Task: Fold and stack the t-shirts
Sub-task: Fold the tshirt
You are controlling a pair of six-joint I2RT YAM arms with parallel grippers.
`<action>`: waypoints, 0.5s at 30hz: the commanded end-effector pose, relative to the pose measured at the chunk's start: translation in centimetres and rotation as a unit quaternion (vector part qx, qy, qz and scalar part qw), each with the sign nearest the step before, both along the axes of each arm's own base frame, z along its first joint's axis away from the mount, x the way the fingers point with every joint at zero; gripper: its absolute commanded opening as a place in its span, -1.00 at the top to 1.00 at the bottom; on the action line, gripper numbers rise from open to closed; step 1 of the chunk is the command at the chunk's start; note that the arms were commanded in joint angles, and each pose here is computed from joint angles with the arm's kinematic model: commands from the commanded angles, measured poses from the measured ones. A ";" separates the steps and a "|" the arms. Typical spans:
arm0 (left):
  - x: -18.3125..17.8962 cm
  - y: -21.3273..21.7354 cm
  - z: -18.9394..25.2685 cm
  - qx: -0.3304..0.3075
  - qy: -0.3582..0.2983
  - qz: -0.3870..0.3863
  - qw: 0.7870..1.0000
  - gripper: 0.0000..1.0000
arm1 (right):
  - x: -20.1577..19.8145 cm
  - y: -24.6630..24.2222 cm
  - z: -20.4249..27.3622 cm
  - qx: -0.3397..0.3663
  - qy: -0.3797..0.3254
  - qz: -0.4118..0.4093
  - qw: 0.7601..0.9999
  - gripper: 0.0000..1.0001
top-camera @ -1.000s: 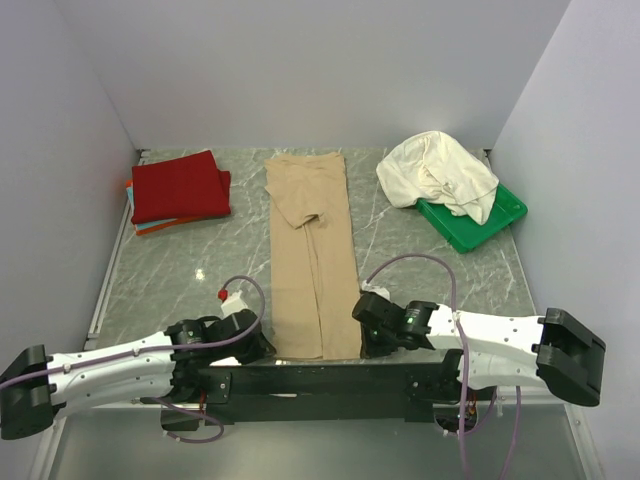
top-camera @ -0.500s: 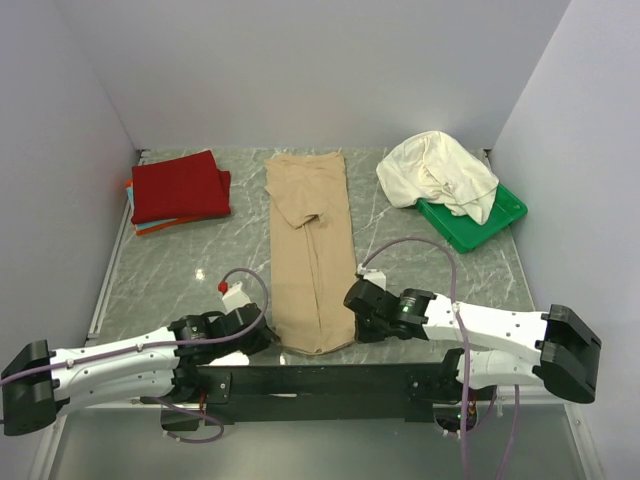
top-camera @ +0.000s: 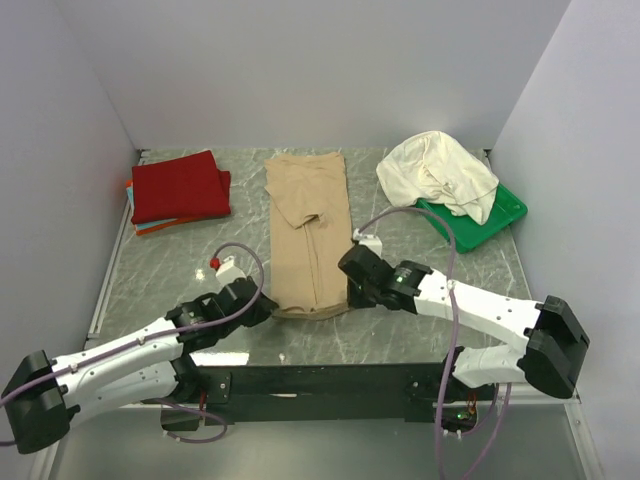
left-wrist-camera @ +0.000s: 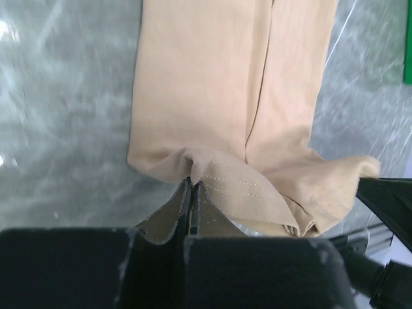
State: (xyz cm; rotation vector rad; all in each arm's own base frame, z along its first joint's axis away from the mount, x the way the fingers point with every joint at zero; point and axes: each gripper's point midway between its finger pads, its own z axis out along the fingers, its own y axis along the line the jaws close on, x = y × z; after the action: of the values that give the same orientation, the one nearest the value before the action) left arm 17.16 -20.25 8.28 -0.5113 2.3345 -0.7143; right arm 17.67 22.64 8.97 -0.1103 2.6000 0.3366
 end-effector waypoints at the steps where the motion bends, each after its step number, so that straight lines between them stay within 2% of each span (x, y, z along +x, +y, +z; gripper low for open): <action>1: 2.8 -1.1 3.9 -0.023 -0.065 -0.015 0.997 0.99 | 3.9 1.5 3.4 0.019 -0.062 -0.001 0.998 1.00; 11: 9.7 0.0 4.9 -0.017 -0.109 -0.010 0.994 0.99 | 10.1 2.1 3.9 0.013 -0.078 -0.021 0.997 1.00; 15: 12.8 -0.4 5.3 -0.017 -0.129 -0.031 0.991 0.99 | 12.9 2.0 4.1 0.006 -0.085 -0.033 0.996 1.00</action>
State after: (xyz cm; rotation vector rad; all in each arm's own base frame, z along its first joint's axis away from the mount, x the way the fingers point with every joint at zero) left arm 27.03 -18.57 9.55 -0.4818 2.2248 -0.6801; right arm 27.33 23.88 10.91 -0.0535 2.5107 0.2830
